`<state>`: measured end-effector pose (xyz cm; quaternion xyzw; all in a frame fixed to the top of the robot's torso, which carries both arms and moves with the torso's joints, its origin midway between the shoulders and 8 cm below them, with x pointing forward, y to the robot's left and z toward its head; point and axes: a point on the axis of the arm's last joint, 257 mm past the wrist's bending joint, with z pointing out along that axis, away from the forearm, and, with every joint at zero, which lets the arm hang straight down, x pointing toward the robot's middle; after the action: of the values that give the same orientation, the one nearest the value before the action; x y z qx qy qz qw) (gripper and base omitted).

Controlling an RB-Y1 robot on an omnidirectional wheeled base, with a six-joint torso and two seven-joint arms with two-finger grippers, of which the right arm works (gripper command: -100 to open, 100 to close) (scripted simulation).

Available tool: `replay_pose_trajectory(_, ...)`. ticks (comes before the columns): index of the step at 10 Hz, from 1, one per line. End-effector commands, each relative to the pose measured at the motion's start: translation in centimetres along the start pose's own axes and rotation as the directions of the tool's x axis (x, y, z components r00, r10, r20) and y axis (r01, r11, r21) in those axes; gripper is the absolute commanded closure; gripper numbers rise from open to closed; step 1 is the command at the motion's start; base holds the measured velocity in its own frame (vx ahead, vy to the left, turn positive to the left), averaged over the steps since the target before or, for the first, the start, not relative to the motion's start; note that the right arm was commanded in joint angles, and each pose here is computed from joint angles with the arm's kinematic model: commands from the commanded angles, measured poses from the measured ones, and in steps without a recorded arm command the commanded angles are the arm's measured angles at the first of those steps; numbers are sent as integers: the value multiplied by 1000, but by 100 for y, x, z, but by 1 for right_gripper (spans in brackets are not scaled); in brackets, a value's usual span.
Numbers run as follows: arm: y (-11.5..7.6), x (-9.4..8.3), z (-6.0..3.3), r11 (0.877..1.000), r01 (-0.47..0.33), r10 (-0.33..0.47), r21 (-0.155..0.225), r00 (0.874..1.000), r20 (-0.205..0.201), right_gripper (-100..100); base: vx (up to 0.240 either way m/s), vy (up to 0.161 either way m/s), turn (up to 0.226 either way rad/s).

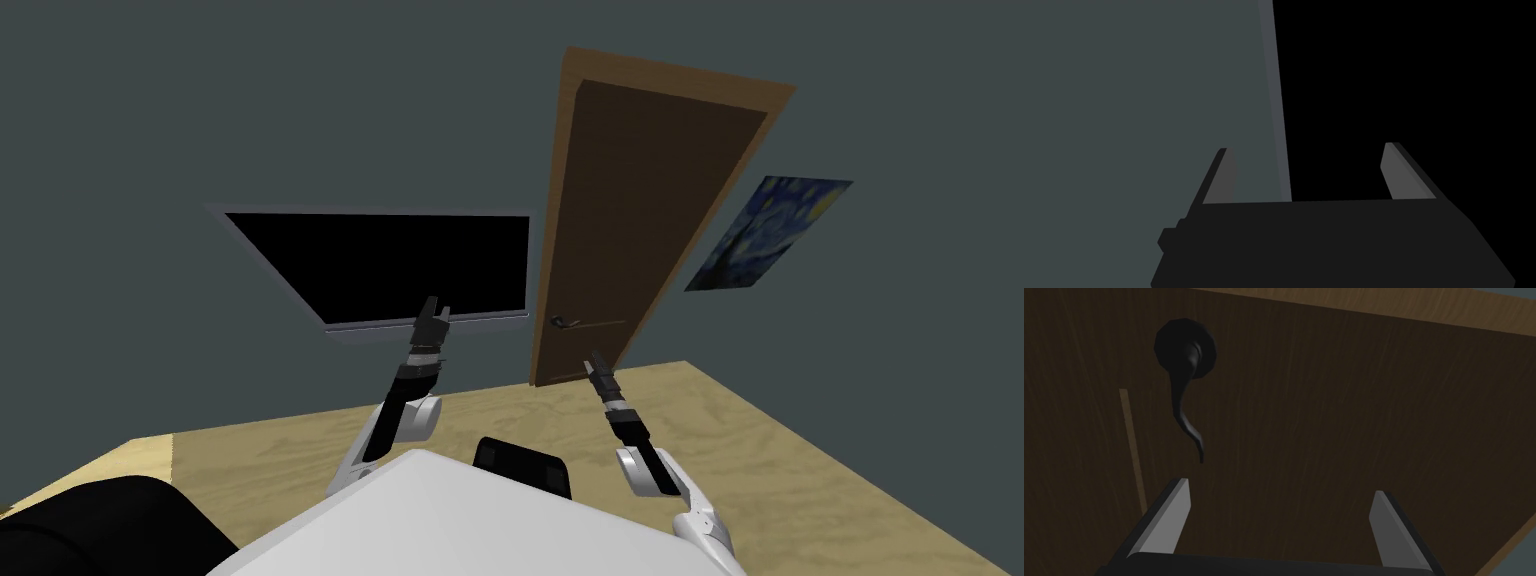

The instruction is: Pull the door open

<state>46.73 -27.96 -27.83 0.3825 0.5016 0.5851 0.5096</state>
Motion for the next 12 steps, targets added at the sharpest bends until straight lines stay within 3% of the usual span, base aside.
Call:
replay_pose_trajectory(1, -127, -59, -33, 999, 4, -4, 33, 1000, -2, -100, 87, -13, 118)
replay_pose_trajectory(6, -462, -255, -125, 993, 19, -19, 118, 1000, -3, -100, 101, -10, 94)
replay_pose_trajectory(12, -699, -448, -220, 982, 34, -34, 186, 999, 1, -100, 75, -17, 62)
